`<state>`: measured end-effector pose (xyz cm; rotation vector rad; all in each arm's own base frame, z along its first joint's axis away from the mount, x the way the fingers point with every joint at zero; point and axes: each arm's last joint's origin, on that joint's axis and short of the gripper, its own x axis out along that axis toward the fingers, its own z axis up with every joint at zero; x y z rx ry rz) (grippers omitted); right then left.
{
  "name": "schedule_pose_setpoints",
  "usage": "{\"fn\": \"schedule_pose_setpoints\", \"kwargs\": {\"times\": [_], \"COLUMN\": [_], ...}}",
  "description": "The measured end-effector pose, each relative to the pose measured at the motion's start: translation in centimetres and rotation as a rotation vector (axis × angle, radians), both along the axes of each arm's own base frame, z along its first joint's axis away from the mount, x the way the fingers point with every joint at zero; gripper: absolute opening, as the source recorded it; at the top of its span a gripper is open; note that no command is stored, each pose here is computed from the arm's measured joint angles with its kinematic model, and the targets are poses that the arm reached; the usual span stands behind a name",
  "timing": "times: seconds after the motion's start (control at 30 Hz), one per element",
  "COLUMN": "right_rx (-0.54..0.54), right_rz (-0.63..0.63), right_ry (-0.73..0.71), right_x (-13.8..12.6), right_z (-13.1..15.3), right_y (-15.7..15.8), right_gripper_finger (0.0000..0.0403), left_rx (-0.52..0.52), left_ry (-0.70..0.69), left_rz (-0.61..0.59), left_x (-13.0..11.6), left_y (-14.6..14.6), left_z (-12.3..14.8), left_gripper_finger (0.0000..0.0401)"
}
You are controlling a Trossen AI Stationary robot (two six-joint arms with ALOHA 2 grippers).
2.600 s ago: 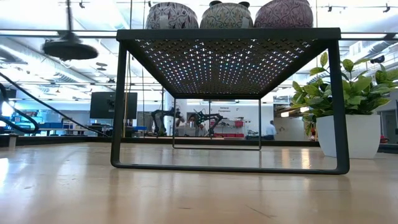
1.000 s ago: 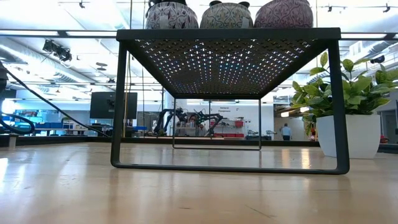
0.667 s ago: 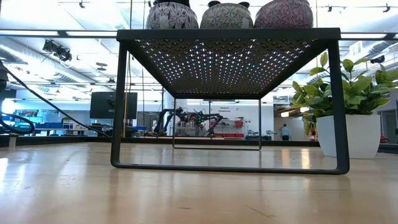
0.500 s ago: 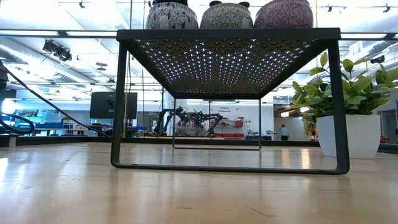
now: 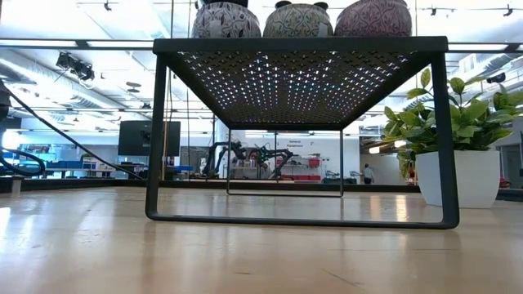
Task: Pick & Place candle stick holders
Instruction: Put the black candle holder on the shelf aligned with the other black candle holders
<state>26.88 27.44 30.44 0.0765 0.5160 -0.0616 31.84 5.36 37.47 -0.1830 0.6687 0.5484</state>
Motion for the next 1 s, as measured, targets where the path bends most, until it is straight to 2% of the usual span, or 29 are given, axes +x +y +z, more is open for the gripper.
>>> {"fn": "schedule_pose_setpoints", "kwargs": {"times": [0.2,0.4,0.77,1.0], "right_rx": [0.0,0.001,0.001,0.003], "right_rz": [-0.001,-0.001,-0.001,-0.001], "right_ry": [0.0,0.0,0.001,0.001], "right_x": [0.03,0.03,0.03,0.03], "right_z": [0.0,0.01,0.0,0.0], "right_y": [-0.03,-0.03,-0.03,-0.03], "right_gripper_finger": [0.0086,0.0086,0.0086,0.0086], "left_rx": [0.002,-0.02,-0.006,0.001], "left_ry": [0.003,-0.031,-0.061,-0.054], "left_rz": [0.003,-0.016,-0.009,-0.023], "left_x": [0.12,0.44,0.63,0.43], "left_y": [0.06,0.02,-0.16,-0.21], "left_z": [-0.11,-0.03,0.22,0.35], "left_gripper_finger": [0.0102,0.0128,0.0134,0.0198]}}
